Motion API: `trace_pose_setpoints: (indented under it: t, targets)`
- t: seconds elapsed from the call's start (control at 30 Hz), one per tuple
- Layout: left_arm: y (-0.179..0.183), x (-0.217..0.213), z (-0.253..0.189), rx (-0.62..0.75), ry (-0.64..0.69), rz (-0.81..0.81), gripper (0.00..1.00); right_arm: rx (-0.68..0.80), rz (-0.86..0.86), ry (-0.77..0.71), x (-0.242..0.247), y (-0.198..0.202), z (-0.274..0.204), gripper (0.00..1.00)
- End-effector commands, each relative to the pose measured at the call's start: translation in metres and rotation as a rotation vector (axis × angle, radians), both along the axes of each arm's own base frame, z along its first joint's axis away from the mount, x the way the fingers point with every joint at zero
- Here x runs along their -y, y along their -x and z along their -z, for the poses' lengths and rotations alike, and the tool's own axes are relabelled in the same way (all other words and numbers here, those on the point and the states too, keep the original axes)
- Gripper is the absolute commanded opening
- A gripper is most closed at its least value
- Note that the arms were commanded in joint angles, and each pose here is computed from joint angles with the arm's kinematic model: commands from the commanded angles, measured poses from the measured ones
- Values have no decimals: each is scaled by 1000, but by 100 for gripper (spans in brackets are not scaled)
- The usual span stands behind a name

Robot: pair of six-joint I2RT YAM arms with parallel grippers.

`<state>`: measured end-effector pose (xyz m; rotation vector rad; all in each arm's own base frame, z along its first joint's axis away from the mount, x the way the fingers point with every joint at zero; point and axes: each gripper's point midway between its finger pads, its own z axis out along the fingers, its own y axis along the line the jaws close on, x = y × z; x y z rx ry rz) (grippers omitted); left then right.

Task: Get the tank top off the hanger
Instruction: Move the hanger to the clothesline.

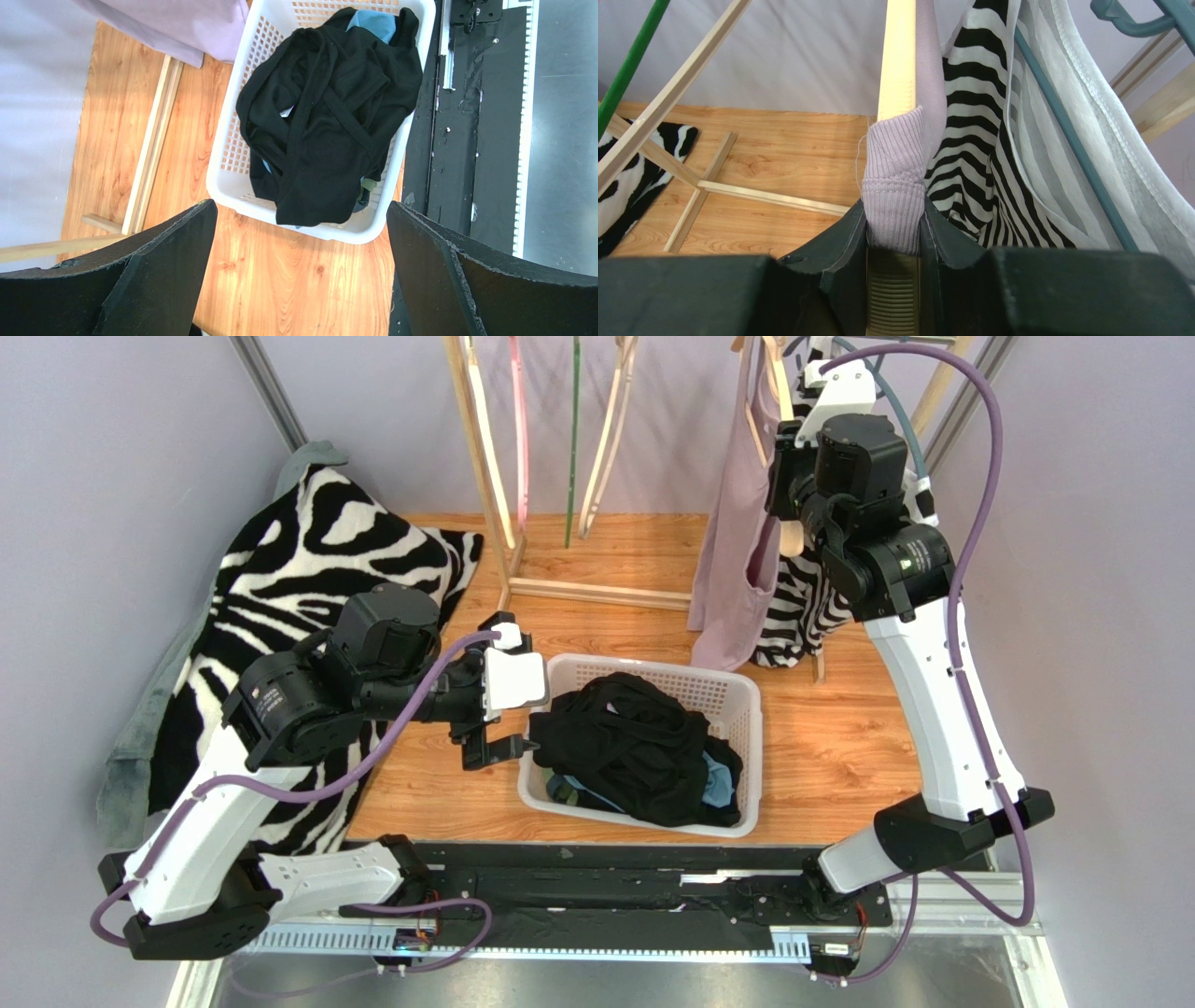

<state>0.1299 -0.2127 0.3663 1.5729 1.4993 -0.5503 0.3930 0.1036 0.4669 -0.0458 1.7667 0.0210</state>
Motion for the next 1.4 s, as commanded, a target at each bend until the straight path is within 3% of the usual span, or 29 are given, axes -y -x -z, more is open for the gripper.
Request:
trace_pose_setpoints:
  t: [0.0, 0.37, 0.63, 0.9, 0.93, 0.97, 1.0, 1.07, 1.1, 1.37]
  targets:
    - [-2, 1, -13, 26, 37, -14, 99, 202, -17, -30, 1, -2, -44, 0]
    - [-4, 2, -14, 32, 35, -12, 99, 523, -58, -126, 7, 32, -114, 0]
    - [-4, 2, -15, 34, 36, -11, 99, 531, -73, -128, 6, 37, -107, 0]
    - [-5, 0, -14, 38, 33, -18, 99, 316, -105, -95, -13, 4, -65, 1]
    - [-4, -1, -15, 41, 35, -18, 99, 276, -106, -89, -15, 2, -60, 6]
    - [-4, 0, -13, 37, 32, -17, 99, 140, -103, -38, -19, -9, -28, 21]
    - [-4, 0, -11, 33, 28, -15, 99, 159, -96, -76, -17, -2, -51, 25]
    - [-4, 1, -12, 31, 31, -10, 99, 33, -105, -58, -22, -7, -25, 37]
    - [-4, 1, -11, 29, 31, -11, 99, 53, -112, -70, -22, -3, -39, 40]
    - [-3, 1, -12, 26, 33, -6, 99, -97, -124, -36, -30, -12, -2, 46]
